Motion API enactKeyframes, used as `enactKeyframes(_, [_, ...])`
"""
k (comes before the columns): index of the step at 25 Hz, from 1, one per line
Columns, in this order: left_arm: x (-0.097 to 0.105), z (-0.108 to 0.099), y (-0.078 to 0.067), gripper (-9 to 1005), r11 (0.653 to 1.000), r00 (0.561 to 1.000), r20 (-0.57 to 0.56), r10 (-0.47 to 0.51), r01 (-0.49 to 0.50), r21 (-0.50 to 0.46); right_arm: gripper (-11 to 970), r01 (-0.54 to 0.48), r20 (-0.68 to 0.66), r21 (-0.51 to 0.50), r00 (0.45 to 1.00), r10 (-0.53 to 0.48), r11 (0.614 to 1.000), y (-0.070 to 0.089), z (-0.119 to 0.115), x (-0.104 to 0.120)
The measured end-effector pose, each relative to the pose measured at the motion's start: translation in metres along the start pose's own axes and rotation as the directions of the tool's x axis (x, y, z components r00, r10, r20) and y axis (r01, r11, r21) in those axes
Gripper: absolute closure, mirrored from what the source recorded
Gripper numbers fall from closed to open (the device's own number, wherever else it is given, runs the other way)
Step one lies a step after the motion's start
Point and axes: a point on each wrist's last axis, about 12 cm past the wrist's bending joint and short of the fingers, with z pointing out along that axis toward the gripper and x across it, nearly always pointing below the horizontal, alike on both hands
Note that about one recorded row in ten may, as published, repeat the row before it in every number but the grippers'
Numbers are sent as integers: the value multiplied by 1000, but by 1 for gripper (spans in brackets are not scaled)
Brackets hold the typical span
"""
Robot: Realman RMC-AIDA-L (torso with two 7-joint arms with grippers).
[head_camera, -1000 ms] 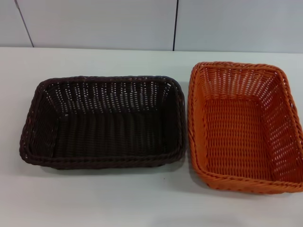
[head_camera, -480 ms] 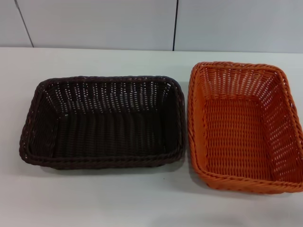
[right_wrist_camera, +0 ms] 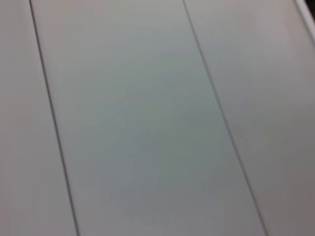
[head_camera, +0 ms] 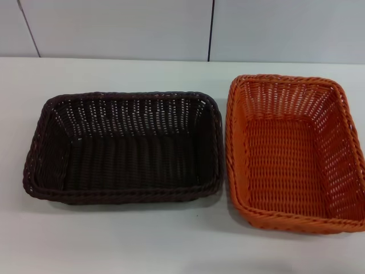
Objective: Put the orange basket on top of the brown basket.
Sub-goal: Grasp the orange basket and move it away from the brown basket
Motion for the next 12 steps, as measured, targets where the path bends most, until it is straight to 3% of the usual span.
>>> enactKeyframes(5, [1,0,0,344,1000,1000,-7,7,-7,-2,187,92,-7,-43,996,-92,995,24,0,-21])
enactKeyframes(9, [3,-2,1,344,1000,1000,-13,10,-10,-6,188,164,-20,-7,986,-164,986,49,4,-43])
enactKeyframes(12, [3,-3,2,345,1000,1000,-16,10,-10,-7,188,156,-21,14,988,-156,988,51,8,-50])
